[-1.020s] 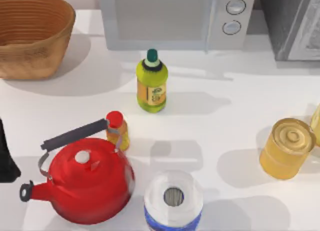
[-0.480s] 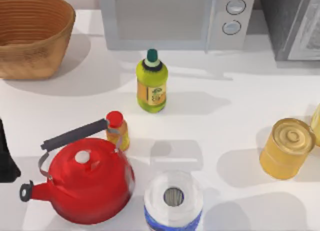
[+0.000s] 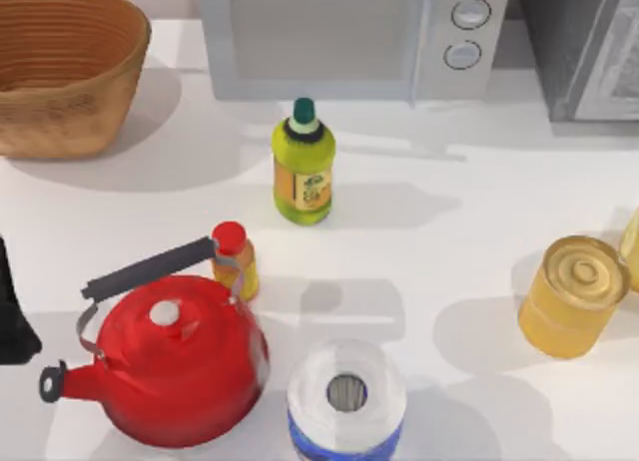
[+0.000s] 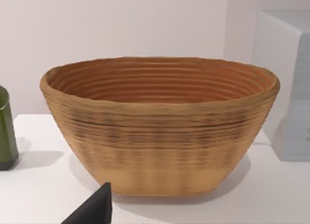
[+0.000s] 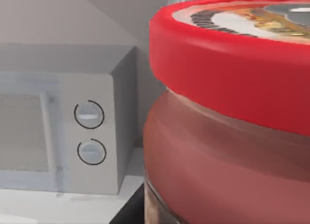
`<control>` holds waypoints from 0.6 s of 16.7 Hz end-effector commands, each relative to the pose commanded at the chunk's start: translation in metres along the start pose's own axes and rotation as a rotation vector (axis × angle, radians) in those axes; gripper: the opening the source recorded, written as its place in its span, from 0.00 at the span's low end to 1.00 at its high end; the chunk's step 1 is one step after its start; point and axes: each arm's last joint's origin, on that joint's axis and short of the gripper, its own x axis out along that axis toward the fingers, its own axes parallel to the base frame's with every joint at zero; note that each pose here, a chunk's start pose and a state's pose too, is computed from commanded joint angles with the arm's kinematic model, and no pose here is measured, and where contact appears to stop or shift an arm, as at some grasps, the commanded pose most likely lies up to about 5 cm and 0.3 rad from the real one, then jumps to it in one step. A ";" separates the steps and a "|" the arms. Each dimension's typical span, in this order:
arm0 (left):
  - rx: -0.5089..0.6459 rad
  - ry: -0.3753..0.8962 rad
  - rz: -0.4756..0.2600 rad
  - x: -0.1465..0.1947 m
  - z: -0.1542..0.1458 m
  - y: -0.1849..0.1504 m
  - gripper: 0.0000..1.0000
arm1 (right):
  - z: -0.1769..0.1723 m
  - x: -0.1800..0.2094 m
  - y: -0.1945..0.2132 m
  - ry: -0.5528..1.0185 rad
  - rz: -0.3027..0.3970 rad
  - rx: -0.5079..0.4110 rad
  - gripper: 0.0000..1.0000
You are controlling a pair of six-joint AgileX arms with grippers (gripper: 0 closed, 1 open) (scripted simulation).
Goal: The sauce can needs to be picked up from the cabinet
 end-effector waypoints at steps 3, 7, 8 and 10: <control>0.000 0.000 0.000 0.000 0.000 0.000 1.00 | 0.023 0.024 -0.002 -0.015 0.086 -0.004 0.00; 0.000 0.000 0.000 0.000 0.000 0.000 1.00 | 0.038 0.079 -0.009 -0.005 0.226 -0.007 0.00; 0.000 0.000 0.000 0.000 0.000 0.000 1.00 | 0.037 0.095 -0.013 0.000 0.263 -0.006 0.00; 0.000 0.000 0.000 0.000 0.000 0.000 1.00 | 0.027 0.130 -0.020 0.014 0.338 -0.003 0.00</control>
